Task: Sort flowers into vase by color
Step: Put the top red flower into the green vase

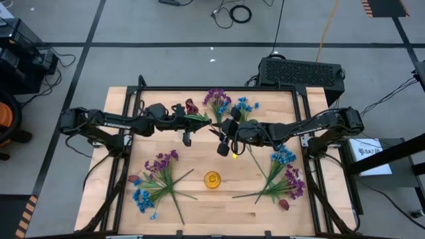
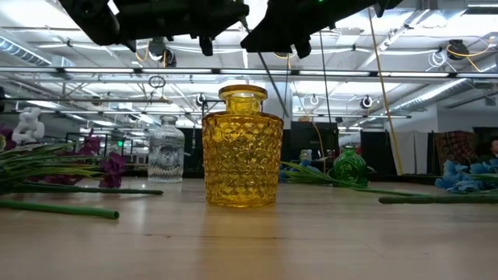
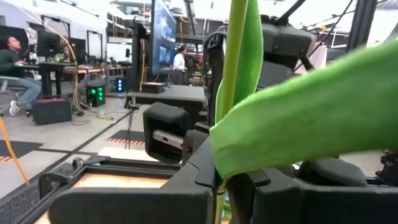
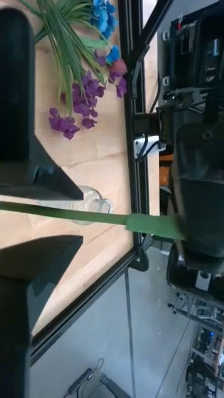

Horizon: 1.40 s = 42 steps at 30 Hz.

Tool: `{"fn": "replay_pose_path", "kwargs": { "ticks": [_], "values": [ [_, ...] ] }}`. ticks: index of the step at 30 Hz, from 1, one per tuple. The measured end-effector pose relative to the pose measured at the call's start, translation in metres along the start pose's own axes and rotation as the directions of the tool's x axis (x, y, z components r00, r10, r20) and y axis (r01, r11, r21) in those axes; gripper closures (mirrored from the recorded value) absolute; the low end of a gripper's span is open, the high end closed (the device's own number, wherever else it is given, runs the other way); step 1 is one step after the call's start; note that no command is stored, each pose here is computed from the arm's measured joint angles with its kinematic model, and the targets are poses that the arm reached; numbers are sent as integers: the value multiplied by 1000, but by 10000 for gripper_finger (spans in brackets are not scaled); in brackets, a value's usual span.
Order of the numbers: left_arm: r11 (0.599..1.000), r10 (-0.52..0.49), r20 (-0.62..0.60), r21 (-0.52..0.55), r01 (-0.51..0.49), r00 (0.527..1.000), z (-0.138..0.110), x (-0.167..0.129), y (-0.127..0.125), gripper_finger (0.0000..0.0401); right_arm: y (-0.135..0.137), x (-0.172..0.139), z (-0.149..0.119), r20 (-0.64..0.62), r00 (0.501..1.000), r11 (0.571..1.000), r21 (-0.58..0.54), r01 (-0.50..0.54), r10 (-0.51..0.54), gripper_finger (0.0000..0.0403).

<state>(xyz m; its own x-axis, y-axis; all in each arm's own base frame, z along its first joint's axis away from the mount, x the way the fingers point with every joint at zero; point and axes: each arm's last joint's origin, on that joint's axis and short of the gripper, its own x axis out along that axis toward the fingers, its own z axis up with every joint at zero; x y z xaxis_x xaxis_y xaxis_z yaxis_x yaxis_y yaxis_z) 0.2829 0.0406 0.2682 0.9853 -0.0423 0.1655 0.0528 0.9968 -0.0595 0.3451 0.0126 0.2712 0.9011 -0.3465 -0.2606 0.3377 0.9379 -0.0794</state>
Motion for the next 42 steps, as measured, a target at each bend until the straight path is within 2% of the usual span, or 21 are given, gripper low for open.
{"fn": "replay_pose_path", "kwargs": {
  "ticks": [6, 17, 22, 24, 28, 37, 42],
  "values": [
    [1000, -2, -1, 4, 2, 1000, 0, 0, 0, 382, 0, 0, 0, 4, 1000, 1000, 7, 0, 0, 354],
    [1000, -2, -8, 24, 2, 1000, -1, 0, 0, 382, 0, 0, 3, 27, 1000, 999, 37, -3, 2, 353],
    [1000, -2, -8, 24, 2, 1000, -1, 0, 0, 381, 0, 0, 3, 25, 1000, 999, 38, -6, 5, 393],
    [1000, -1, -10, 23, 2, 1000, -1, 0, 0, 377, 0, 0, 2, 20, 1000, 999, 36, -5, 4, 396],
    [1000, -1, -11, 2, 1, 1000, -1, 0, 0, 345, -2, -5, 5, 10, 1000, 1000, 29, -5, 5, 398],
    [999, 4, -45, -38, -6, 999, 0, -3, 0, 213, -34, -57, 33, -19, 999, 999, 33, 31, -30, 401],
    [999, 16, -68, -43, -19, 998, 2, -6, 2, 190, -55, -87, 36, -5, 989, 989, 28, 145, -145, 402]
  ]
}}
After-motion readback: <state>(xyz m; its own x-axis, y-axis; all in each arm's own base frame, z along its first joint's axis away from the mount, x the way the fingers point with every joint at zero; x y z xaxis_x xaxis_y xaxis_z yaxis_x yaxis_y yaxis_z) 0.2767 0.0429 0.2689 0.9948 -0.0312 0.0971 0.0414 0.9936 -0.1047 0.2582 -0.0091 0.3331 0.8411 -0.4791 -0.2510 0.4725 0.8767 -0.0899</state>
